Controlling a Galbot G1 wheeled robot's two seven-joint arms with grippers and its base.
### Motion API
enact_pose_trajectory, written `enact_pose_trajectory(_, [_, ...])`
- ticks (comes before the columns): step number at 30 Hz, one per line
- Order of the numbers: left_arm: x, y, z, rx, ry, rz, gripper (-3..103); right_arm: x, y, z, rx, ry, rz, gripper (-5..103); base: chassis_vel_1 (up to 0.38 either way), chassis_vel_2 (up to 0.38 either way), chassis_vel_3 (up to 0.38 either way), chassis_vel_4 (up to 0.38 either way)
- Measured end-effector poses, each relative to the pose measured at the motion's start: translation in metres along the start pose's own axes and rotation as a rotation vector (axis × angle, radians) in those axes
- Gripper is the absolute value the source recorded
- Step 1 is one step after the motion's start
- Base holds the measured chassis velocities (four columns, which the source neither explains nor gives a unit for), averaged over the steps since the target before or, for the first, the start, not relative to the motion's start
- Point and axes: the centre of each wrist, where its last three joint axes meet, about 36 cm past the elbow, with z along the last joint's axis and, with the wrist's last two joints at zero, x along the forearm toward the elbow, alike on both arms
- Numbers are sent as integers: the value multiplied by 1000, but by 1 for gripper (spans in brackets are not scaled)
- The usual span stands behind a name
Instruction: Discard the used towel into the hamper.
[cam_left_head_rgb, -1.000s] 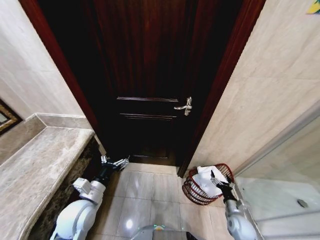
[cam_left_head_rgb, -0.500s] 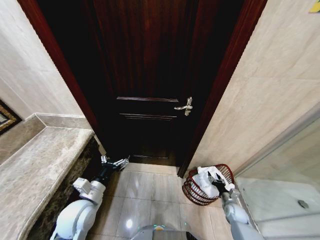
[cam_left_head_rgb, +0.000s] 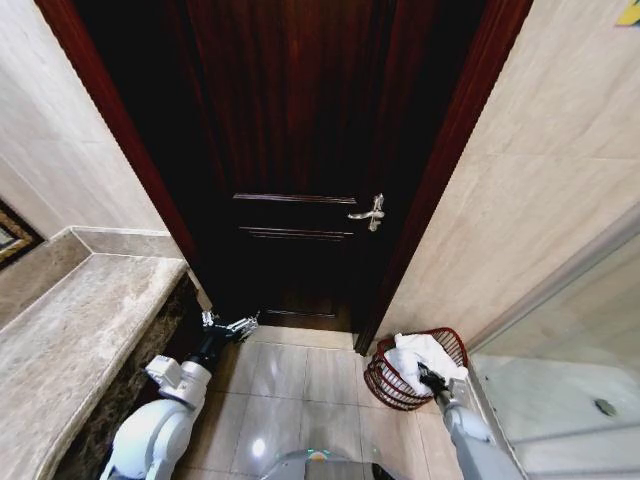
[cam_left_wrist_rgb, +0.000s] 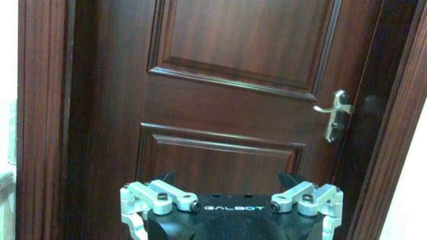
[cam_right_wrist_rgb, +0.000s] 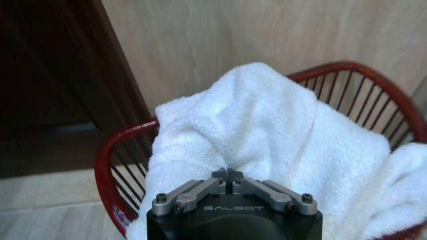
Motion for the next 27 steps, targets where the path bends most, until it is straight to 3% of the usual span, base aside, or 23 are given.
enact_pose_trajectory(4, [0,0,0,0,0,0,100,-20,-1,0,15,71,13,0,0,0,0,0])
enact_pose_trajectory(10, [0,0,0,0,0,0,100,-52,7,-8,-26,135,45,0,0,0,0,0])
enact_pose_trajectory(19, [0,0,0,0,0,0,100,-67,5,-28,-50,124,97,0,0,0,0,0])
enact_pose_trajectory(27, [0,0,0,0,0,0,100,-81,11,-59,-164,57,91,0,0,0,0,0])
